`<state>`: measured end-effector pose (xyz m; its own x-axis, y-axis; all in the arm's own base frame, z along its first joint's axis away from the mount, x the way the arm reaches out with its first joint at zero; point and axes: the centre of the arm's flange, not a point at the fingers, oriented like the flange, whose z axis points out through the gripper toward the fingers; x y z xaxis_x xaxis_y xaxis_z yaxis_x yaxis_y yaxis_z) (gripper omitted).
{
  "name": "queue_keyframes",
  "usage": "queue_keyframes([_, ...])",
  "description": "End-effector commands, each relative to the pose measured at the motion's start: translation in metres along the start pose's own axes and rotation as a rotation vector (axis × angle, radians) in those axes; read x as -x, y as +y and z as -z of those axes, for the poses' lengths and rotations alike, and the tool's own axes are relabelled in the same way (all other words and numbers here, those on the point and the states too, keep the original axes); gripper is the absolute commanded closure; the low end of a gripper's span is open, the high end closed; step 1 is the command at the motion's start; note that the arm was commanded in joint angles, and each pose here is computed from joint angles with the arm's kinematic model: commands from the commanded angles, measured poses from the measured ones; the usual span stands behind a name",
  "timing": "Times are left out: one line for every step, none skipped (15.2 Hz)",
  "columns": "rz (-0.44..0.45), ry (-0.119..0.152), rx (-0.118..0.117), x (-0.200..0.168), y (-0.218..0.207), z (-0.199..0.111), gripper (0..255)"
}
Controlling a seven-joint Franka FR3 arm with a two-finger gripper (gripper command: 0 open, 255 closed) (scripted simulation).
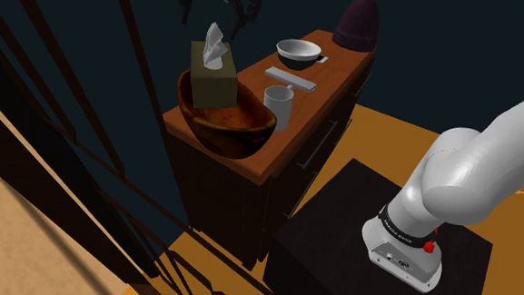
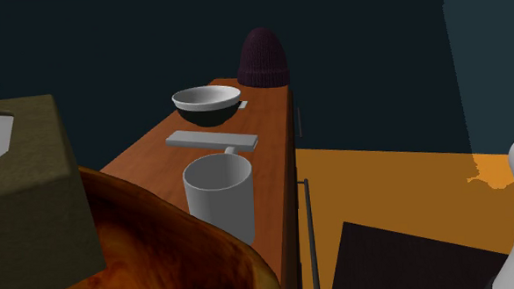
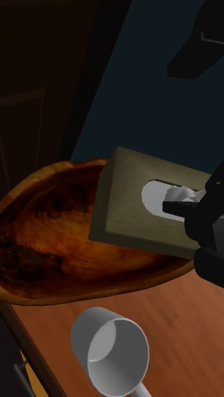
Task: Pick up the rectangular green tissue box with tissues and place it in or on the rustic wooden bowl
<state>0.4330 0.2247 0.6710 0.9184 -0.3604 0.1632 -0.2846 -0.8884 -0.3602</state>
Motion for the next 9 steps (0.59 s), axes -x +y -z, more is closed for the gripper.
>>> queue_keyframes([0.0,0.0,0.0,0.0,0.0,0.02,0])
queue_keyframes([0.0,0.0,0.0,0.0,0.0,0.034,0])
queue_keyframes([0.0,0.0,0.0,0.0,0.0,0.044,0])
queue_keyframes([0.0,0.0,0.0,0.0,0.0,0.044,0])
queue_keyframes([0.0,0.0,0.0,0.0,0.0,0.044,0])
queue_keyframes([0.0,0.0,0.0,0.0,0.0,0.044,0])
queue_keyframes([0.0,0.0,0.0,0.0,0.0,0.044,0])
queue_keyframes([0.0,0.0,0.0,0.0,0.0,0.044,0])
queue_keyframes([0.0,0.0,0.0,0.0,0.0,0.044,0])
